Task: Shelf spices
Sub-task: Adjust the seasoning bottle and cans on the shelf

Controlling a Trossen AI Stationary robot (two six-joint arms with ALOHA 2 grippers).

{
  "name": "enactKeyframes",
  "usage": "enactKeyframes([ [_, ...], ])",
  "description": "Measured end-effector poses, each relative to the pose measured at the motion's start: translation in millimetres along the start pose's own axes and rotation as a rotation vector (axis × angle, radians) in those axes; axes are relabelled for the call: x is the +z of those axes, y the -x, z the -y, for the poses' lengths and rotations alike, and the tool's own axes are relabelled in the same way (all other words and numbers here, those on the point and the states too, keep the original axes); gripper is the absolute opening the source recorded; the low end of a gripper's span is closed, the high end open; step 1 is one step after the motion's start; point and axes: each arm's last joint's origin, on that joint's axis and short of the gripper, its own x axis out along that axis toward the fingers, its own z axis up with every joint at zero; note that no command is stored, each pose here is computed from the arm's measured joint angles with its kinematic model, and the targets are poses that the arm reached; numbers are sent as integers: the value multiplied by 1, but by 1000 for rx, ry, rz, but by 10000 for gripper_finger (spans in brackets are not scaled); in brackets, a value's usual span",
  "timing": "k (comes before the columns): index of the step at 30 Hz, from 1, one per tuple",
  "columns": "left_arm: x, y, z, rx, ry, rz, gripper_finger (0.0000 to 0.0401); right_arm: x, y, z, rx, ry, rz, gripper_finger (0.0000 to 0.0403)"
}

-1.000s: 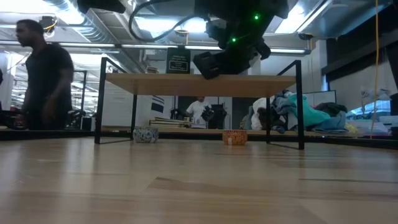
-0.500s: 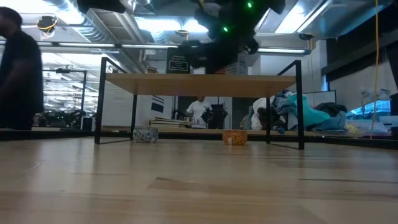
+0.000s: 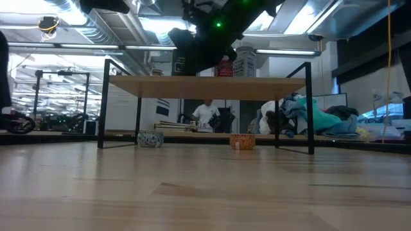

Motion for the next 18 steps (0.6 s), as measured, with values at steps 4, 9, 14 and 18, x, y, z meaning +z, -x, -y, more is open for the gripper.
enactKeyframes([
  [4, 0, 0, 0, 0, 0, 0, 4, 5, -6, 6, 24, 34, 22, 0],
  [9, 0, 0, 0, 0, -1, 0, 4, 10, -12, 15, 26, 36, 50, 0],
  [14, 0, 0, 0, 0, -3, 0, 4, 14, -15, 21, -1, 39, 75, 0],
  [18, 0, 0, 0, 0, -5, 0, 4, 15, -17, 24, -8, 36, 79, 0],
])
